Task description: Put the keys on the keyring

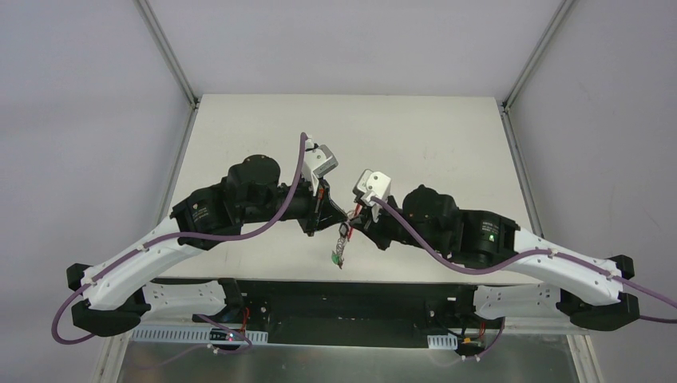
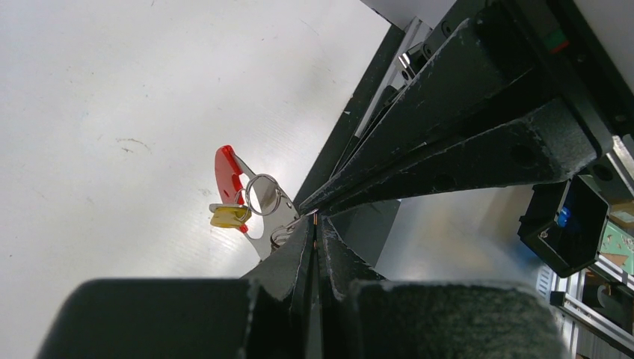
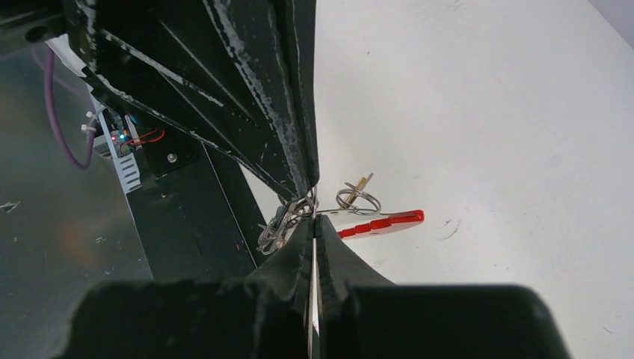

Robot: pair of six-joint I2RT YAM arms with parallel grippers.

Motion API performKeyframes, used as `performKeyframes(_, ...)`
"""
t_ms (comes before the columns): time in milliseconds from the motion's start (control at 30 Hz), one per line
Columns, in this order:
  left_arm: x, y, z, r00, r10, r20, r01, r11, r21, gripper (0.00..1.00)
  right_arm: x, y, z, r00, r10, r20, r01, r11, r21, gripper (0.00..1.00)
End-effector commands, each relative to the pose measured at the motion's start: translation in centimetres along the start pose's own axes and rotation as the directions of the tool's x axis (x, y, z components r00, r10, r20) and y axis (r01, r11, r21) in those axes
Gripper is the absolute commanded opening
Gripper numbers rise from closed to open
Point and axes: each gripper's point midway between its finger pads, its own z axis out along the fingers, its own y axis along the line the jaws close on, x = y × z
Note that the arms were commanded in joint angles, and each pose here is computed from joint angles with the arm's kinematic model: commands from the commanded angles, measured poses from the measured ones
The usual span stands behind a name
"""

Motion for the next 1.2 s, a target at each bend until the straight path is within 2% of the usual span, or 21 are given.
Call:
performKeyframes(0,-0.7,-0.4,-0.5,0.999,0.005,0.038,-0.006,1.0,0.008,0.0,-3.6,0.4,-1.4,0.992,0.005,0.126,-0.001,1.0,-0.027,0.0)
performKeyframes(900,-1.0,-0.2,-0.5,0.999,0.005,0.048,-0.004,1.0,-0.009,0.0,-3.9,1.1,-3.5,0.983,0.014,0.184,-0.002,0.998,-0.063,0.0)
performKeyframes(1067,-1.4,-0.1,-1.2,0.997,0.004,0.074,-0.002,1.0,-0.019,0.16,-4.3,1.3,-4.1,0.978,0.032,0.207,-0.016,0.997,-0.08,0.0)
performKeyframes(1167,-1.7,-0.9,-1.8,0.996,0.014,0.094,-0.017,1.0,0.027,0.27,-4.5,1.4,-4.4,0.975,0.04,0.22,-0.02,0.996,-0.091,0.0)
